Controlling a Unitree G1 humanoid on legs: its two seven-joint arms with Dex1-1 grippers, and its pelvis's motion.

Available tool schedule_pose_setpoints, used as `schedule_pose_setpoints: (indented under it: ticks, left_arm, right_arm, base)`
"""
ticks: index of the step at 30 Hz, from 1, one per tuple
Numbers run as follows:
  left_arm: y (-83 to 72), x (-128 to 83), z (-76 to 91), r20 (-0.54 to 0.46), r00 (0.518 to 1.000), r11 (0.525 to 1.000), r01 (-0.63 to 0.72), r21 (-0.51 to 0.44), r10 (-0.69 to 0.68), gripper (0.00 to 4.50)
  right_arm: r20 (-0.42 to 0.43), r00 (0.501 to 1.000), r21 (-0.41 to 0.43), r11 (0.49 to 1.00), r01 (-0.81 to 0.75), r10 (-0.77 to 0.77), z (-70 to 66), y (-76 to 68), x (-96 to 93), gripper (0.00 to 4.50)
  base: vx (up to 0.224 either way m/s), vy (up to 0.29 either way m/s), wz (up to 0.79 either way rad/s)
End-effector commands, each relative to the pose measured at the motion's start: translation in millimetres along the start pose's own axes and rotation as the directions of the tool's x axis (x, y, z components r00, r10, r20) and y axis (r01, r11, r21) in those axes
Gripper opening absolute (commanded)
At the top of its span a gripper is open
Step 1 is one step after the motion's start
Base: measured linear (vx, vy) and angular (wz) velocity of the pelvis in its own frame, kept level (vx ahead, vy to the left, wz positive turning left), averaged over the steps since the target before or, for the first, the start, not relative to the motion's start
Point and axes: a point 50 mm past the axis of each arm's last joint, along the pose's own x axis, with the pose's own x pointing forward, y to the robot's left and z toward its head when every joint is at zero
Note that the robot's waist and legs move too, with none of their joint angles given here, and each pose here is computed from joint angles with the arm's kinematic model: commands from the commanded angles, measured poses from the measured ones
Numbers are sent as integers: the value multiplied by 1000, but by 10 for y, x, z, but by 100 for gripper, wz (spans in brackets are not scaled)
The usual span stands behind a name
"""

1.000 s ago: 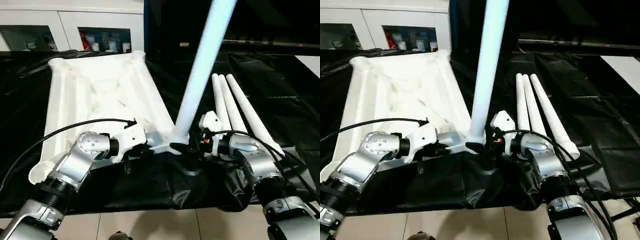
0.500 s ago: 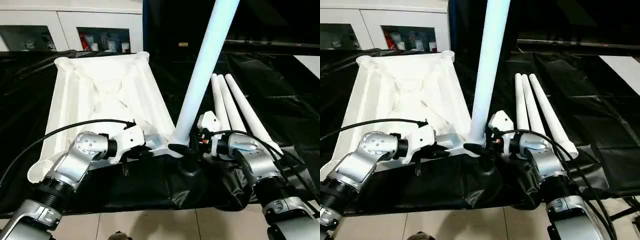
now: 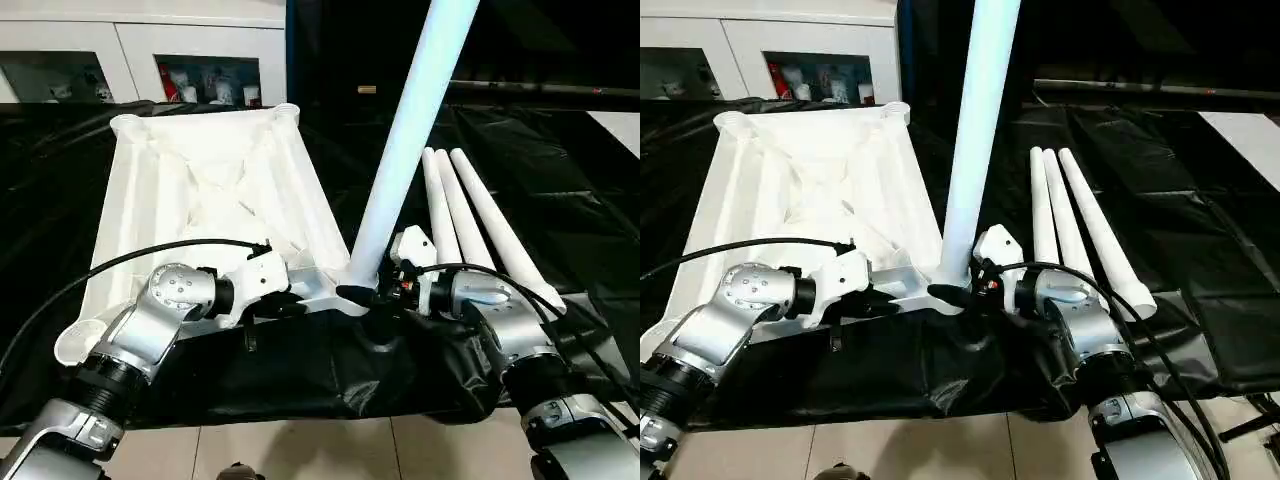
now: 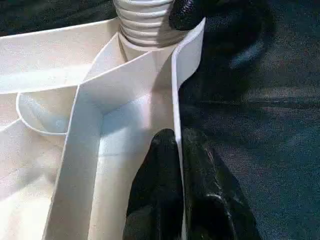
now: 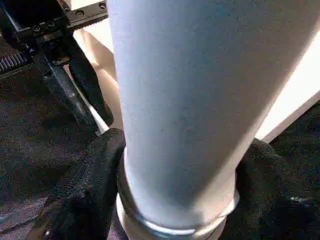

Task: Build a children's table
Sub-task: Rotate leg to tighten

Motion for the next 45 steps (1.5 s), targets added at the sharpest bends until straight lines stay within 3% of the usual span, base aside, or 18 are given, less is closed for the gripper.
schedule_pose_setpoints:
  ticks: [1, 8, 11, 13, 15, 18, 22, 24, 29, 30, 31, 38, 43, 45]
  left_arm:
    - [22, -11, 61, 17, 1000, 999, 2, 43, -3, 0]
    - [15, -14, 53, 16, 1000, 999, 1, 39, -2, 0]
    - [33, -7, 28, 2, 999, 999, -41, 8, 41, 0]
    - [94, 30, 8, -7, 991, 991, -130, -43, 130, 0]
    - [186, 112, -7, -37, 962, 954, -272, -129, 269, 0]
    - [236, 197, 3, -66, 929, 908, -371, -193, 365, 0]
    - [234, 425, 92, -116, 879, 829, -475, -297, 462, 0]
    - [194, 576, 200, -118, 864, 797, -499, -341, 490, 0]
    - [149, 693, 290, -124, 860, 814, -509, -280, 496, 0]
    - [154, 679, 283, -123, 860, 814, -508, -283, 495, 0]
    - [154, 679, 283, -123, 860, 814, -508, -283, 495, 0]
    - [181, 515, 174, -136, 876, 835, -482, -265, 463, 0]
    - [179, 361, 112, -93, 905, 881, -425, -208, 415, 0]
    - [132, 257, 45, -83, 933, 917, -360, -173, 350, 0]
  right_arm:
    - [-22, 1000, -8, 1000, -7, 7, -35, 14, 14, 276]
    - [-21, 1000, -1, 1000, -4, 4, -42, 14, 36, 272]
    - [-17, 999, 54, 998, 45, -44, -97, 8, 51, 272]
    - [-31, 987, 125, 979, 160, -157, -190, -24, 70, 272]
    - [-73, 951, 217, 926, 310, -301, -315, -36, 130, 272]
    - [-119, 906, 272, 864, 424, -407, -384, -38, 204, 272]
    - [-200, 813, 340, 739, 581, -547, -420, -25, 388, 272]
    - [-224, 793, 348, 713, 608, -567, -385, 17, 532, 272]
    - [-184, 819, 340, 747, 572, -544, -256, 67, 714, 272]
    - [-164, 833, 344, 761, 550, -528, -230, 73, 732, 328]
    - [-164, 833, 344, 761, 550, -528, -230, 73, 732, 342]
    - [-60, 868, 323, 814, 483, -492, -61, 7, 736, 391]
    - [-29, 919, 209, 897, 389, -392, 36, -96, 556, 432]
    - [-29, 949, 147, 938, 313, -312, 86, -149, 366, 432]
  base:
    - [0, 0, 0]
    - [0, 0, 0]
    - [0, 0, 0]
    - [0, 0, 0]
    - [0, 0, 0]
    - [0, 0, 0]
    - [0, 0, 0]
    - [0, 0, 0]
    - [0, 0, 0]
    - [0, 0, 0]
    - [0, 0, 0]
    - [0, 0, 0]
    - [0, 0, 0]
    - [0, 0, 0]
